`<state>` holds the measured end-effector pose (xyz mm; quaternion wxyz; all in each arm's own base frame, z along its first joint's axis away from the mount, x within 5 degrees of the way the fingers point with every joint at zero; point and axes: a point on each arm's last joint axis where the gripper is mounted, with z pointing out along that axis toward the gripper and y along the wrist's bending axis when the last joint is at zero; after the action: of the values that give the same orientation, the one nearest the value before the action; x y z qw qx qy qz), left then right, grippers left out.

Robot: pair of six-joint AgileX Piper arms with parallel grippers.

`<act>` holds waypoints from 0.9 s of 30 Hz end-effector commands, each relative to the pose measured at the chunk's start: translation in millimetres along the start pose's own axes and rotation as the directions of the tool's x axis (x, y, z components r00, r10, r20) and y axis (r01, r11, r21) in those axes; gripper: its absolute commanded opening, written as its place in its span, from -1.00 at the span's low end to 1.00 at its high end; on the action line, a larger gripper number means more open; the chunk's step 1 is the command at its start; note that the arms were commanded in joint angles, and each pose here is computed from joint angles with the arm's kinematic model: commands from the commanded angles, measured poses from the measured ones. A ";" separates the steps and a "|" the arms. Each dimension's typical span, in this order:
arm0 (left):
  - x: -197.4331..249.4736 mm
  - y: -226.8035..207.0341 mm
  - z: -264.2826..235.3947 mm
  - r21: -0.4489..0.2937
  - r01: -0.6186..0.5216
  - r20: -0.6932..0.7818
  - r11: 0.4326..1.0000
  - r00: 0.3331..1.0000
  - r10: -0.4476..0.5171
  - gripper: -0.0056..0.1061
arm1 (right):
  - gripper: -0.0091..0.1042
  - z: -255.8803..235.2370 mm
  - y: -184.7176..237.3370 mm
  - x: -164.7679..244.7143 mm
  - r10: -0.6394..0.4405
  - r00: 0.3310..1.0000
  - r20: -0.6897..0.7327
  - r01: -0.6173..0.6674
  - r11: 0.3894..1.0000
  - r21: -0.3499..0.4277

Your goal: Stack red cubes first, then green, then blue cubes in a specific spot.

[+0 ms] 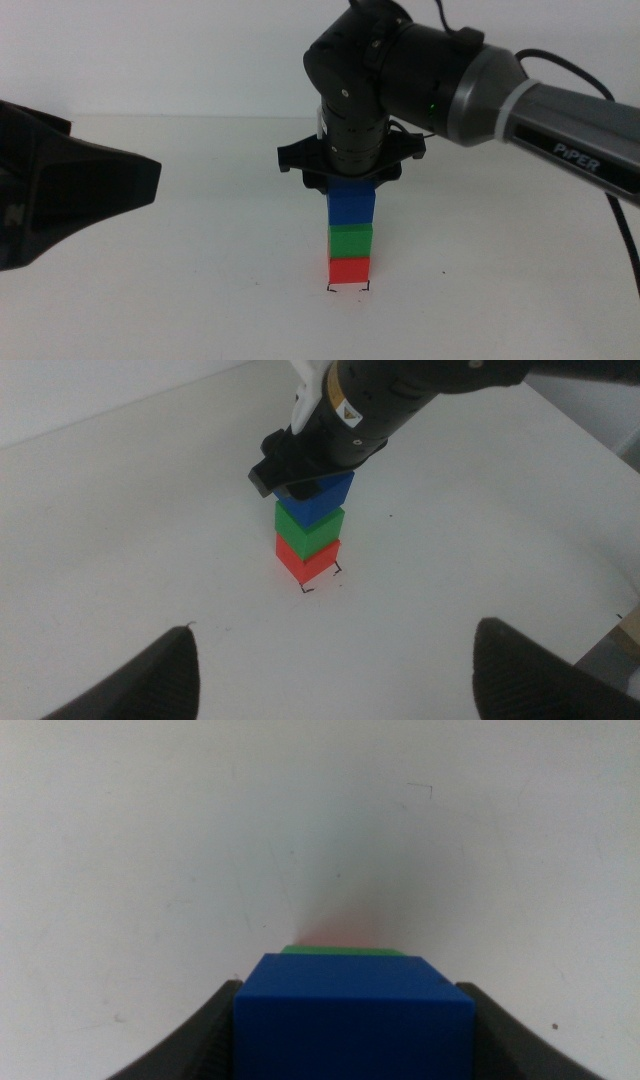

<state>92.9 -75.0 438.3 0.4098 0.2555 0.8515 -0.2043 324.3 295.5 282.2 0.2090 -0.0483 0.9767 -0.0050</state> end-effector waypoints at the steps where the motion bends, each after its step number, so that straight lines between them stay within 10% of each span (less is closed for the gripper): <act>1: -0.6 0.1 0.1 0.001 0.004 0.014 1.000 1.000 -0.004 0.78 | -0.69 3.2 -4.3 -4.1 0.008 1.000 0.008 -0.008 1.000 0.024; 13: -0.4 0.1 0.1 0.001 0.004 0.011 1.000 1.000 -0.004 0.78 | -0.65 24.2 -1.0 -1.2 0.008 0.999 -0.043 -0.006 0.999 0.036; 15: -0.4 0.1 0.1 0.001 0.004 0.011 1.000 1.000 -0.004 0.78 | -0.52 24.9 -0.5 -0.7 0.009 0.999 -0.047 -0.008 0.999 0.034; 16: -0.4 0.1 0.1 0.001 0.004 0.011 1.000 1.000 -0.004 0.78 | -0.04 25.2 -0.4 -0.7 0.009 0.999 -0.048 -0.008 0.999 0.034; 20: -0.4 0.1 0.1 0.001 -0.001 0.011 1.000 1.000 0.001 0.78 | 0.78 27.0 -0.9 -1.2 0.003 0.999 -0.042 -0.001 0.999 0.046; 27: -0.4 0.1 0.1 0.001 -0.001 0.011 1.000 1.000 0.001 0.78 | 0.79 -48.8 -51.4 -5.2 0.055 0.997 0.058 -0.054 0.998 -0.012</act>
<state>92.9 -75.0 438.3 0.4100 0.2565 0.8512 -0.2038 321.7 269.4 303.6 0.2178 -0.0329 0.9754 0.0072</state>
